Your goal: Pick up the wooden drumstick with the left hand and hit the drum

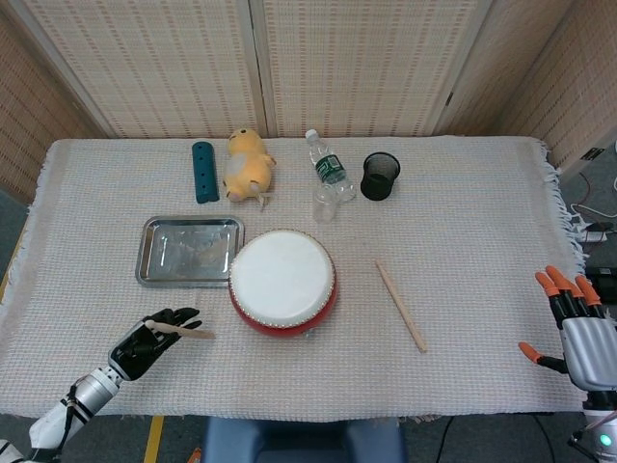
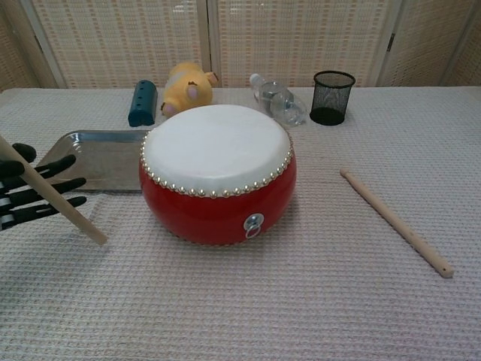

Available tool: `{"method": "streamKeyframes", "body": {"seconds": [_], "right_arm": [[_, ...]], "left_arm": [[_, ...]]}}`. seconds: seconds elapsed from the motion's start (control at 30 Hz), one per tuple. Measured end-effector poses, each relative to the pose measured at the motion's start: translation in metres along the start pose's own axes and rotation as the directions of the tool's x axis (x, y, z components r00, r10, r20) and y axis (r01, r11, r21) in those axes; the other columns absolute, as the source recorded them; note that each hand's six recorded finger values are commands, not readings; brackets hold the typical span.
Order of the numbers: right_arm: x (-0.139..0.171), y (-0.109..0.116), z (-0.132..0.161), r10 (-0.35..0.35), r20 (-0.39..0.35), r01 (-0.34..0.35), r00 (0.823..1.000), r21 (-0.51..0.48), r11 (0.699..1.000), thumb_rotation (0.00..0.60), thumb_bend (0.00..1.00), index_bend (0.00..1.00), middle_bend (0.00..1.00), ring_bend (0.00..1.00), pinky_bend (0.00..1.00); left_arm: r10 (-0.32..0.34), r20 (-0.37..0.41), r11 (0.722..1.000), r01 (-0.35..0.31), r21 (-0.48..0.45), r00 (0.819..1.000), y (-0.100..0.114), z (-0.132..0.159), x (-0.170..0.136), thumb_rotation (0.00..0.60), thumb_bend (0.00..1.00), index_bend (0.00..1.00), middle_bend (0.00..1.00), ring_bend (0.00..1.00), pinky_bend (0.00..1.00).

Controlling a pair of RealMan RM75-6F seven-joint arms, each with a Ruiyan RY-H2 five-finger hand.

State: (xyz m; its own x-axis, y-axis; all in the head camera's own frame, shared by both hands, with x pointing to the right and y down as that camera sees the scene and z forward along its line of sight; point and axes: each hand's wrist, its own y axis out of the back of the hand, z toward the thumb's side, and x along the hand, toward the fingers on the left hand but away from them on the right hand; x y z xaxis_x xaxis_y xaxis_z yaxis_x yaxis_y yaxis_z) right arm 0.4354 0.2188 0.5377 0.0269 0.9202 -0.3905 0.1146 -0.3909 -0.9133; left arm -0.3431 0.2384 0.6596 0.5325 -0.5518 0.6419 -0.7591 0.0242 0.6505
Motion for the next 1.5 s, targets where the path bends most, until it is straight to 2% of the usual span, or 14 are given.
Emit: {"method": "streamKeyframes", "body": {"seconds": [0.23,0.33,0.43,0.63,0.77,0.93,1.2,1.37,1.5], "right_arm": [[0.001,0.001,-0.001,-0.003,0.005,0.003,1.000,0.002,1.000,0.600,0.06,0.00,0.00,0.00,0.00],[0.002,0.001,-0.001,-0.002,0.007,0.002,1.000,0.001,1.000,0.600,0.06,0.00,0.00,0.00,0.00],[0.002,0.000,-0.002,0.001,0.010,-0.001,1.000,0.002,1.000,0.600,0.06,0.00,0.00,0.00,0.00],[0.003,0.000,-0.003,0.006,0.013,-0.006,1.000,0.002,1.000,0.600,0.06,0.00,0.00,0.00,0.00],[0.004,0.000,-0.004,0.007,0.016,-0.007,1.000,0.001,1.000,0.600,0.06,0.00,0.00,0.00,0.00],[0.004,0.000,-0.005,0.006,0.018,-0.006,1.000,0.000,1.000,0.600,0.06,0.00,0.00,0.00,0.00],[0.005,0.000,-0.005,0.010,0.018,-0.010,1.000,-0.001,1.000,0.600,0.06,0.00,0.00,0.00,0.00],[0.005,0.000,-0.006,0.011,0.018,-0.011,1.000,-0.002,1.000,0.600,0.06,0.00,0.00,0.00,0.00],[0.006,0.000,-0.007,0.009,0.020,-0.009,1.000,-0.003,1.000,0.600,0.06,0.00,0.00,0.00,0.00]], "left_arm": [[-0.020,-0.043,0.989,0.013,-0.150,0.999,0.018,-0.002,0.004,0.600,0.38,0.58,0.30,0.14,0.13],[-0.013,-0.071,0.988,0.001,-0.157,0.997,0.028,-0.007,0.008,0.600,0.39,0.57,0.31,0.16,0.14],[0.006,-0.067,0.988,-0.017,-0.156,0.998,0.032,-0.009,0.012,0.600,0.39,0.54,0.32,0.20,0.17],[0.051,-0.040,0.994,-0.055,-0.099,0.998,0.038,-0.010,0.016,0.600,0.39,0.52,0.38,0.29,0.27],[0.088,-0.007,0.993,-0.088,-0.080,0.996,0.040,-0.011,0.019,0.600,0.38,0.52,0.40,0.31,0.29],[0.103,0.020,0.994,-0.102,-0.039,0.994,0.038,-0.012,0.021,0.600,0.39,0.51,0.43,0.35,0.38],[0.085,0.048,0.990,-0.090,0.111,0.995,0.027,-0.020,0.023,0.600,0.39,0.51,0.47,0.40,0.39],[0.061,0.051,0.972,-0.071,0.223,0.997,0.015,-0.027,0.025,0.600,0.37,0.51,0.47,0.40,0.39],[0.032,0.041,0.960,-0.043,0.278,0.999,0.003,-0.035,0.026,0.600,0.35,0.52,0.48,0.43,0.39]]}}
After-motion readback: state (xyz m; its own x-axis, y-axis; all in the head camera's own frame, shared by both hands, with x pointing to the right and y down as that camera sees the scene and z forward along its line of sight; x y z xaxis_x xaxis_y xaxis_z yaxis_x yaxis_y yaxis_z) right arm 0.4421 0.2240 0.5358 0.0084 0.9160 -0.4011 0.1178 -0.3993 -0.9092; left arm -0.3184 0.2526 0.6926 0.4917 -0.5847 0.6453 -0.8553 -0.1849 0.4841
